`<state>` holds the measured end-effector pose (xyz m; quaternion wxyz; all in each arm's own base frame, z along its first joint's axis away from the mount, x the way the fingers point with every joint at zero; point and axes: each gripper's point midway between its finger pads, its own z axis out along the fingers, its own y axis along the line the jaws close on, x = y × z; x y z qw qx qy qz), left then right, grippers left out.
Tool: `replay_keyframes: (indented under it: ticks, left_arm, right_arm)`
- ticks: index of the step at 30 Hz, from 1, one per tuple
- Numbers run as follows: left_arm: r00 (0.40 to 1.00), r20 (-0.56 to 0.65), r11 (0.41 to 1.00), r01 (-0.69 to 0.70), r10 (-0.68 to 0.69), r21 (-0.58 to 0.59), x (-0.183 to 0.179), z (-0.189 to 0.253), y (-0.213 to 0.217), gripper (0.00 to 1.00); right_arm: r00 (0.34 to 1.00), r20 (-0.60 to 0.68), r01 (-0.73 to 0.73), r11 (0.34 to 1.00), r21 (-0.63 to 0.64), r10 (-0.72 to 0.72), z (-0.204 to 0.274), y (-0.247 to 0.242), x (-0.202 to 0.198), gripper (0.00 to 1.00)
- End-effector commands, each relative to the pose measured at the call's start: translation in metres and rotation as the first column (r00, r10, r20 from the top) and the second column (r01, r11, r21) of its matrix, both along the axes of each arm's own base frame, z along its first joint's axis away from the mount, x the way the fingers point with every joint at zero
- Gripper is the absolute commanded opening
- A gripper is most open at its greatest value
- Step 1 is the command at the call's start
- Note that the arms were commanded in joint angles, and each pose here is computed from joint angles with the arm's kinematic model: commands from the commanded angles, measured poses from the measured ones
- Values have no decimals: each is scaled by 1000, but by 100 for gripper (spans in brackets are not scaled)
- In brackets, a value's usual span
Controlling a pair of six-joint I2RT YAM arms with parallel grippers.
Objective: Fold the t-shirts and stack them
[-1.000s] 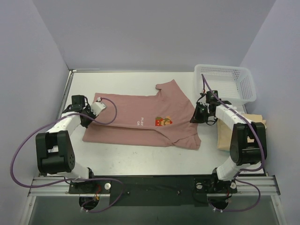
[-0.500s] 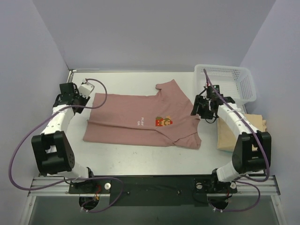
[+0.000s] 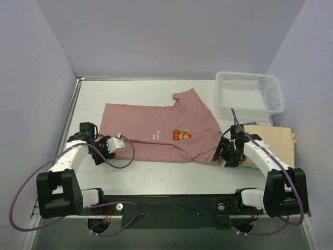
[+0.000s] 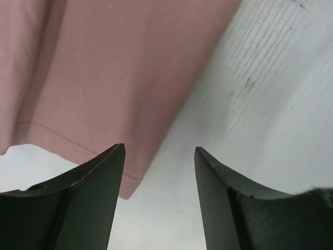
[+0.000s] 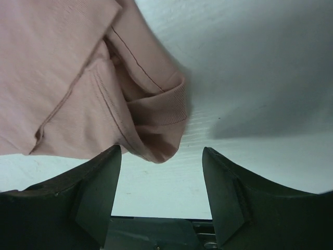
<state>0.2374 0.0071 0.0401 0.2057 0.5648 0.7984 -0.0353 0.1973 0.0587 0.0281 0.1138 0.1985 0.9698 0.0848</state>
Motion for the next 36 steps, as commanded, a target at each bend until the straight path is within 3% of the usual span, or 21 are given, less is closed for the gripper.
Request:
replay_keyframes:
  ticks: [1, 2, 4, 5, 7, 8, 10, 15, 22, 30, 31, 32, 33, 35, 36]
  left_arm:
    - [993, 109, 999, 48, -48, 1, 22, -5, -3, 66]
    - [993, 107, 999, 41, -43, 19, 22, -9, 1, 66]
    - [993, 106, 999, 38, -41, 35, 19, -18, 3, 65]
    - [992, 118, 999, 33, -37, 40, 19, -21, 4, 63]
    - [990, 136, 999, 19, -25, 48, 21, -22, 6, 47]
    - [991, 135, 999, 17, -23, 49, 21, -23, 6, 26]
    - [992, 125, 999, 6, -12, 52, 18, -21, 7, 0]
    - [1000, 31, 998, -3, 1, 69, 3, -2, 11, 0]
    - [953, -293, 995, 88, -74, 35, -82, 20, 4, 0]
    - [920, -380, 992, 118, -93, 44, -114, 40, 5, 0]
    - [914, -392, 990, 134, -107, 42, -118, 42, 5, 5]
    - [911, -398, 990, 138, -112, 38, -121, 44, 4, 17]
    - [913, -394, 989, 138, -108, 48, -120, 46, 5, 46]
    - [920, -372, 986, 155, -124, 55, -114, 51, 5, 68]
    - [926, -355, 986, 156, -128, 51, -111, 53, 4, 69]
  right_arm:
    - [996, -36, 81, 991, 108, -78, -18, 13, -2, 58]
    - [993, -62, 108, 988, 111, -102, -24, 10, -5, 55]
    - [986, -97, 145, 981, 125, -134, -33, 8, -10, 40]
    - [984, -113, 153, 978, 141, -137, -35, 9, -13, 24]
    - [982, -130, 160, 975, 153, -141, -35, 8, -19, 8]
    - [976, -115, 201, 968, 152, -185, -32, -1, -16, 3]
    - [973, -101, 220, 967, 128, -208, -25, -10, -18, 0]
    - [972, -131, 210, 973, 96, -197, -8, -14, -31, 0]
    - [956, -156, 272, 952, 139, -250, 12, -4, -55, 0]
    - [944, -197, 288, 953, 97, -265, 22, -6, -94, 0]
    - [947, -180, 285, 954, 95, -265, 24, -7, -96, 0]
    - [947, -182, 283, 955, 91, -263, 25, -7, -98, 0]
    - [949, -174, 284, 954, 93, -265, 27, -7, -99, 23]
    - [949, -164, 285, 955, 83, -269, 31, -9, -98, 48]
    - [952, -148, 281, 958, 66, -269, 36, -13, -95, 51]
